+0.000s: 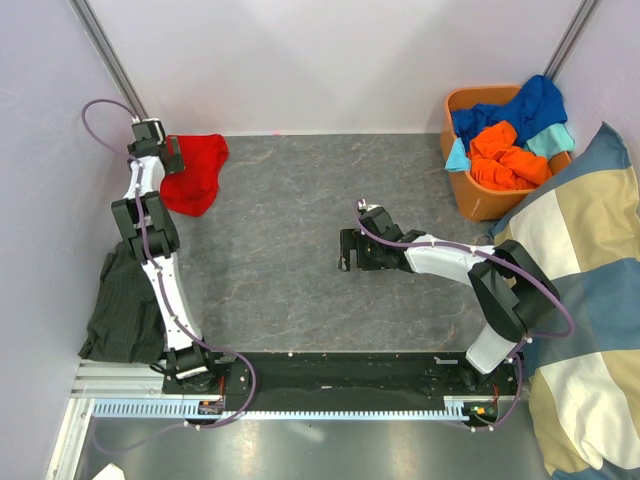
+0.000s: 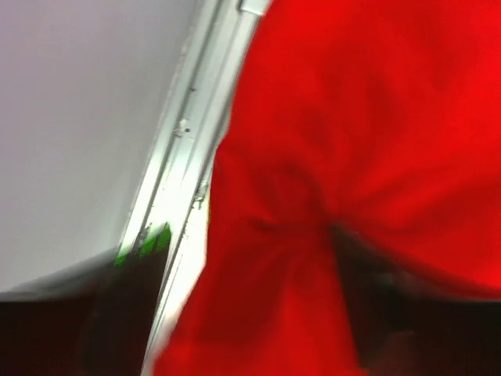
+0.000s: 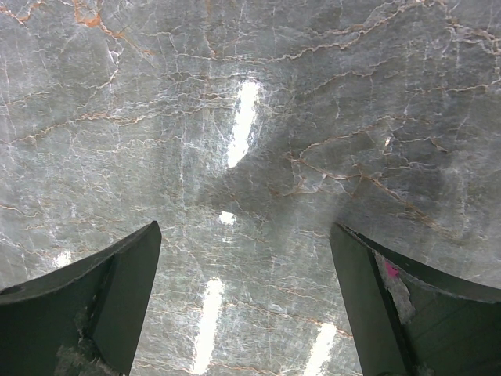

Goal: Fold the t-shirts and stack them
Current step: Put the neatly folded tshirt into the corner of the board with the left arm

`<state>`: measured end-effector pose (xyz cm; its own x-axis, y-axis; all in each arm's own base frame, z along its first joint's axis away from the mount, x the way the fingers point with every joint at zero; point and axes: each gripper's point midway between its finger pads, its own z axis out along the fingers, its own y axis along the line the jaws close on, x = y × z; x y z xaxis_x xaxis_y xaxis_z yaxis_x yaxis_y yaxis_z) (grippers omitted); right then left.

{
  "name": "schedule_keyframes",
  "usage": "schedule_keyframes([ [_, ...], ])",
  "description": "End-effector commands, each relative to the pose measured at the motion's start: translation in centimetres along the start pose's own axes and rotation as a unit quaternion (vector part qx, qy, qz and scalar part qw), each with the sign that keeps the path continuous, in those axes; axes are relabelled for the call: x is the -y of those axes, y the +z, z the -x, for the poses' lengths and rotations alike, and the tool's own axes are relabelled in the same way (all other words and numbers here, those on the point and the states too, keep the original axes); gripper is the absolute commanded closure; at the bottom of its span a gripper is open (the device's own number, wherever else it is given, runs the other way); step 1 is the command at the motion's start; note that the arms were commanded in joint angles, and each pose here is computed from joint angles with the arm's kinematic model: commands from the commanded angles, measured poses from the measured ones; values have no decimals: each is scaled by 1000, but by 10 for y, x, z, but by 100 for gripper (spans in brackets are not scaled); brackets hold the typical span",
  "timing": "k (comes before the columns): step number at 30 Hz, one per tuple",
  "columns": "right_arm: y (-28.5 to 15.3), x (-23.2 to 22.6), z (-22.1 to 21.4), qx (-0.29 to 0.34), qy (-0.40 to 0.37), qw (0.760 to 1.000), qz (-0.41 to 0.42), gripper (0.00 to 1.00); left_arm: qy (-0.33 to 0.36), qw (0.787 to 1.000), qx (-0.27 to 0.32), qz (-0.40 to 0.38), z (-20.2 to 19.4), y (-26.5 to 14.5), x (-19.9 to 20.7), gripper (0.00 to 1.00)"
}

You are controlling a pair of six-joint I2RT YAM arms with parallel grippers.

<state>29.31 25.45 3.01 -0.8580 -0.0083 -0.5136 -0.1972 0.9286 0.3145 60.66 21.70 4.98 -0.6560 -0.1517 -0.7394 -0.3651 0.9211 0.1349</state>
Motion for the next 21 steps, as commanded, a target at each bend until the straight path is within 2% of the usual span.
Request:
schedule_keyframes([
  [1, 7, 13, -43, -81, 6, 997, -17, 2, -20, 999, 30, 37, 18, -12, -24, 0],
  [9, 0, 0, -26, -64, 1, 998, 3, 2, -39, 996, 43, 72, 8, -62, -46, 0],
  [11, -4, -1, -23, -57, -1, 998, 7, 2, -66, 994, 38, 73, -2, -73, -46, 0],
  [12, -7, -1, -24, -55, -1, 998, 9, 2, -73, 993, 63, 73, 13, -89, -48, 0],
  [17, -14, 4, -30, -48, -1, 999, 9, 2, -107, 988, 94, 60, 29, -126, -46, 0],
  [19, -16, 7, -34, -46, -2, 999, 8, 2, -126, 985, 115, 39, 43, -149, -38, 0],
  [21, -19, 9, -32, -37, -4, 999, 7, 2, -132, 984, 114, 22, 41, -163, -24, 0],
])
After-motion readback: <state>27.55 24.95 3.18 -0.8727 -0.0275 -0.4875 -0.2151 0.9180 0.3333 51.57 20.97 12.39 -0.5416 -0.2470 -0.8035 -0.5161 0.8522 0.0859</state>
